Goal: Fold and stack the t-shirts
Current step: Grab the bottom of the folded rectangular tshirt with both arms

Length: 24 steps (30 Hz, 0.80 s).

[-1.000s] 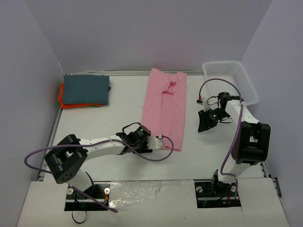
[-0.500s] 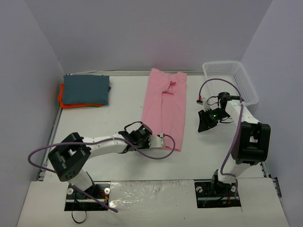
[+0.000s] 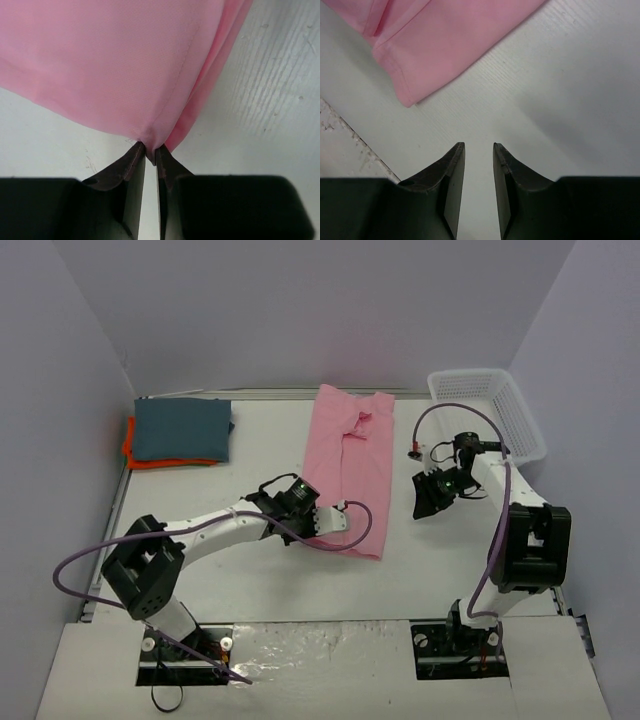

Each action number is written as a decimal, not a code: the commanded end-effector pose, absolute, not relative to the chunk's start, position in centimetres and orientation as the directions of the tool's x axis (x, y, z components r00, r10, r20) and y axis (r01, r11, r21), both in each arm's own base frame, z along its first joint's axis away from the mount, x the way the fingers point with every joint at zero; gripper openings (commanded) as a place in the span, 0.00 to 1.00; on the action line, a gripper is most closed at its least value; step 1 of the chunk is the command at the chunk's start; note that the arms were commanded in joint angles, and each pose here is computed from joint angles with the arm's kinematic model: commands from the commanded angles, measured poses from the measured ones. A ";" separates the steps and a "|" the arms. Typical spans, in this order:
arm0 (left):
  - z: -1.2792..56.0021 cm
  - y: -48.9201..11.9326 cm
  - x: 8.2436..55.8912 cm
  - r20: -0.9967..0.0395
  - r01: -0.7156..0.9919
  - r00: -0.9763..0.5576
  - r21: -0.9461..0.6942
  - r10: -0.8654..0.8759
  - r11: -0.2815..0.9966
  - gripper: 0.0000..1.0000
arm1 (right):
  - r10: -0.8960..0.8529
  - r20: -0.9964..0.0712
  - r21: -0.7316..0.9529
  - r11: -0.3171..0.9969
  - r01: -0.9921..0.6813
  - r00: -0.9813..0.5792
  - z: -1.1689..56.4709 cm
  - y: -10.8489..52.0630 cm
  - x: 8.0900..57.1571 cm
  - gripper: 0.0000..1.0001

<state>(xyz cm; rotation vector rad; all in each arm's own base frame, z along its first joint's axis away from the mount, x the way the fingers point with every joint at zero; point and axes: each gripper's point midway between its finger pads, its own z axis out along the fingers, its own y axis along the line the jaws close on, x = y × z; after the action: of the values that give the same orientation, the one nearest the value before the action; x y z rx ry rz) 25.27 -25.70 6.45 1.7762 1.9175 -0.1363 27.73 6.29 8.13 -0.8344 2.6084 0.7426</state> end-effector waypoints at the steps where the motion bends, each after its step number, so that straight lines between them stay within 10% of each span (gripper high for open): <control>1: 6.9 -25.7 24.1 -0.436 0.980 -0.035 0.161 0.899 0.117 0.13 | -0.479 -0.465 0.357 0.669 -0.653 -0.745 10.5 7.3 27.3 0.25; 11: 5.1 -25.2 22.8 -0.429 0.981 -0.189 -0.125 0.883 0.149 0.03 | -0.662 -0.645 0.134 0.395 -0.909 -0.383 13.1 10.1 24.3 0.31; 24: 5.4 -26.3 23.8 -0.480 0.888 -0.405 -0.408 0.778 0.211 0.02 | -0.769 -0.614 0.069 0.170 -0.983 -0.176 10.6 13.0 22.5 0.32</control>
<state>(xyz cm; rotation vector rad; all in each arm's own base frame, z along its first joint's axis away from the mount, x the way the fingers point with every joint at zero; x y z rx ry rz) 24.14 -24.95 3.64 1.6564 2.3153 -0.7883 23.14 12.59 11.74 -1.5698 2.0319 0.6293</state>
